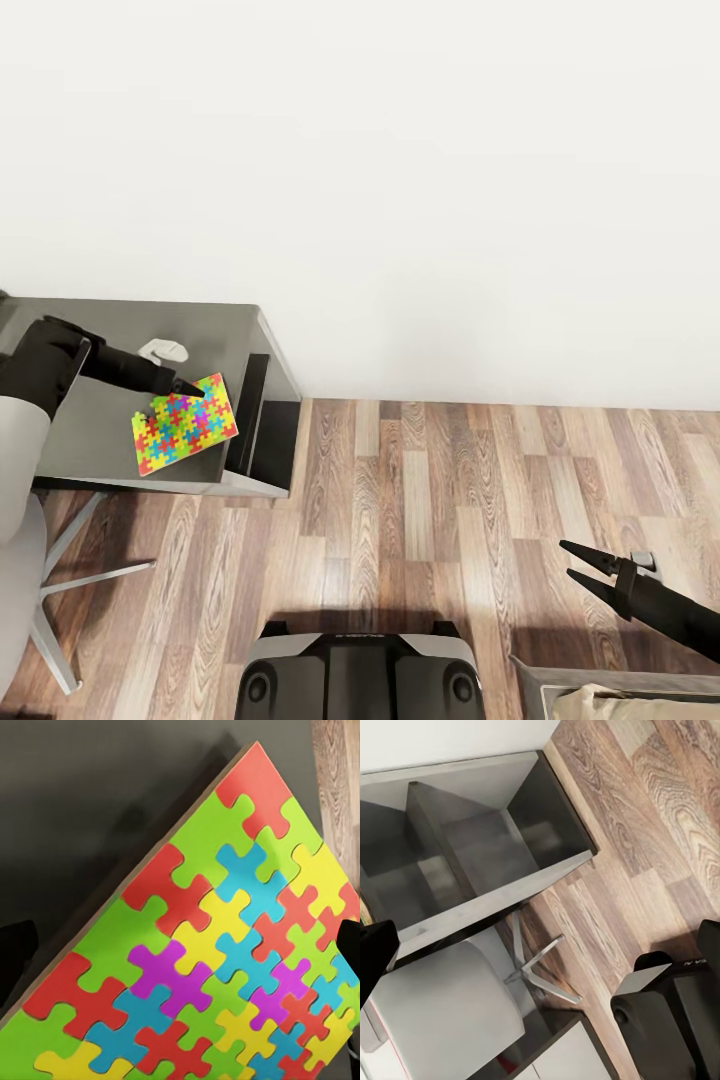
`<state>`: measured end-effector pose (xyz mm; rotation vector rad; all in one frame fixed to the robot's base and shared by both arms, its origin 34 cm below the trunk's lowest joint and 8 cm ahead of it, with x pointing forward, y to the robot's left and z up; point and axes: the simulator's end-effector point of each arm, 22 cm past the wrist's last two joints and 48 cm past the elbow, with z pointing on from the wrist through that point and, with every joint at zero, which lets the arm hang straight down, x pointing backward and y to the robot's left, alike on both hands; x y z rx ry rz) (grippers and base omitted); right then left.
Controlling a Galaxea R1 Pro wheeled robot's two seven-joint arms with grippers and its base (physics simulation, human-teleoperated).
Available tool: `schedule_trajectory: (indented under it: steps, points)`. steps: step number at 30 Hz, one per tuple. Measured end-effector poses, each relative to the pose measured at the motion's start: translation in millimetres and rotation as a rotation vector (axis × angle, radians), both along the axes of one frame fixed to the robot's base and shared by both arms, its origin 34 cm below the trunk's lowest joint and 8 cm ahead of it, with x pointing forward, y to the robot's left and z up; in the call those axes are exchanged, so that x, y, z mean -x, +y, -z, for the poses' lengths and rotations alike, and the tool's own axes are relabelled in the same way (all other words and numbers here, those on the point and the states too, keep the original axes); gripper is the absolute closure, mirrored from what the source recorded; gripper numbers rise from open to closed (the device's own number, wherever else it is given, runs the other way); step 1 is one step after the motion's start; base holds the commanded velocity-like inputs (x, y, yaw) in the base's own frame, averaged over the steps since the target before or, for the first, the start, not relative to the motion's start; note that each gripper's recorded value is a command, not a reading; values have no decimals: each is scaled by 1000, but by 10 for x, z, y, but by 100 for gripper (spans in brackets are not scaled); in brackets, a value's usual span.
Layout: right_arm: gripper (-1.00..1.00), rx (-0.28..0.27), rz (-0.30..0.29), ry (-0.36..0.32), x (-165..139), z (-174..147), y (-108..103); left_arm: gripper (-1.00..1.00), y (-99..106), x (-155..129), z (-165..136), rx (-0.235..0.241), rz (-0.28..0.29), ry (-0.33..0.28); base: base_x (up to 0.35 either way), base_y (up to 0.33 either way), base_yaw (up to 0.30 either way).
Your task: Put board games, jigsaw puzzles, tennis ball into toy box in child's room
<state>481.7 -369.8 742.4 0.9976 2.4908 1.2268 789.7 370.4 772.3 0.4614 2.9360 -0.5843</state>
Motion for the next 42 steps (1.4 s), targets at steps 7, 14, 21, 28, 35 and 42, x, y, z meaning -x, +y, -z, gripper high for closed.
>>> schedule_trajectory:
  steps: [7,14,21,28,35,42]
  points:
    - [-100,0,0,0,0,0,1,-100,1,14,7,2,-1,5,0,0,0]
    - [-100,0,0,0,1,1,2,-100,1,15,6,3,-1,5,0,0,0]
    - [-100,0,0,0,1,1,2,-100,1,16,6,4,-1,5,0,0,0]
    - [-100,0,0,0,3,1,2,-100,-1,16,5,5,-2,5,0,-71,0]
    - [-100,-1,0,0,-1,0,2,-100,0,15,3,6,-3,5,0,-32,0]
    - [-100,0,0,0,2,1,2,-100,7,15,-2,8,-4,4,0,-3,0]
